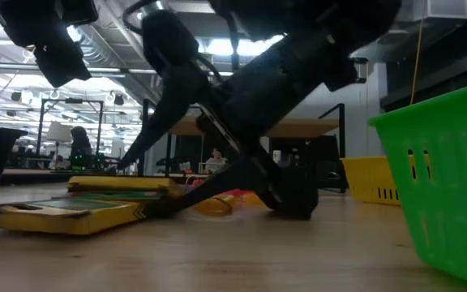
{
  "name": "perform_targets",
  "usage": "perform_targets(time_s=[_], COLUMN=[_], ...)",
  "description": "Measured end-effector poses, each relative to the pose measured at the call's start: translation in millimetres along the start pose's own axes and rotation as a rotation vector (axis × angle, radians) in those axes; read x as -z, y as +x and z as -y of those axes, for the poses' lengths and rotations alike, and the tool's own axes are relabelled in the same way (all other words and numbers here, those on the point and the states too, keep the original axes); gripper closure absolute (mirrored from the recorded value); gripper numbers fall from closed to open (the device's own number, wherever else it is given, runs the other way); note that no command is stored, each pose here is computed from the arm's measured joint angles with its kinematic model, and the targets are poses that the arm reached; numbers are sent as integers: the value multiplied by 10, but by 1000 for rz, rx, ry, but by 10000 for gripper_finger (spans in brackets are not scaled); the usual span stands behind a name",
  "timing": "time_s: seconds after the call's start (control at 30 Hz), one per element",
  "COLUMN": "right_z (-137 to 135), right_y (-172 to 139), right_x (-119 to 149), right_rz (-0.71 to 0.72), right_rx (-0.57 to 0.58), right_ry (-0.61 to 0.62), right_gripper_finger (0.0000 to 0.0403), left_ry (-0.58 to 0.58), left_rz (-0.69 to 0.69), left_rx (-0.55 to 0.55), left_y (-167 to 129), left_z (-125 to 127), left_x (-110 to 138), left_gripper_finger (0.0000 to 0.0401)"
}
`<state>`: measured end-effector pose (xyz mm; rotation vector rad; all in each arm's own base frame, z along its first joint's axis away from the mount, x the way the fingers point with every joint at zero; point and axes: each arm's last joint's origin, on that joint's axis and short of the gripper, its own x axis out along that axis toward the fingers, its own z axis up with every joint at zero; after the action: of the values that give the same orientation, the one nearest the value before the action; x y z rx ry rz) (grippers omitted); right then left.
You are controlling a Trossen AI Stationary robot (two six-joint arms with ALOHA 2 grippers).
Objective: Pick & Place Office Desk Supplies
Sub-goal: Put the yellow crayon box into the black basket
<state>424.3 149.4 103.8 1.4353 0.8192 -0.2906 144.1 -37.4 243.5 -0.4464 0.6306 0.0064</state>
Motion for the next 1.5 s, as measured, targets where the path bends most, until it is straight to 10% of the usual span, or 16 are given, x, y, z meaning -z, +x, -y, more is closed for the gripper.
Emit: perform_targets(time_s=[0.2,0.5,1.07,1.5], right_z=[-71,-82,-675,-798], right_y=[2,2,-650,-788], right_x=[-57,-71,-58,-85], right_rz=[13,37,197,293], right_rx=[45,32,-170,-227], right_ry=[-9,18,-54,-130], right_gripper_finger=[215,387,392,393], left_ry=[-5,5,13,-566], left_rz=[18,21,63,280], left_rx=[11,12,18,119], left_y=[-55,-60,-62,-92], left_z=[-5,-5,11,-23], left_x=[-2,-3,-37,-298], left_gripper_finger=[228,228,228,203])
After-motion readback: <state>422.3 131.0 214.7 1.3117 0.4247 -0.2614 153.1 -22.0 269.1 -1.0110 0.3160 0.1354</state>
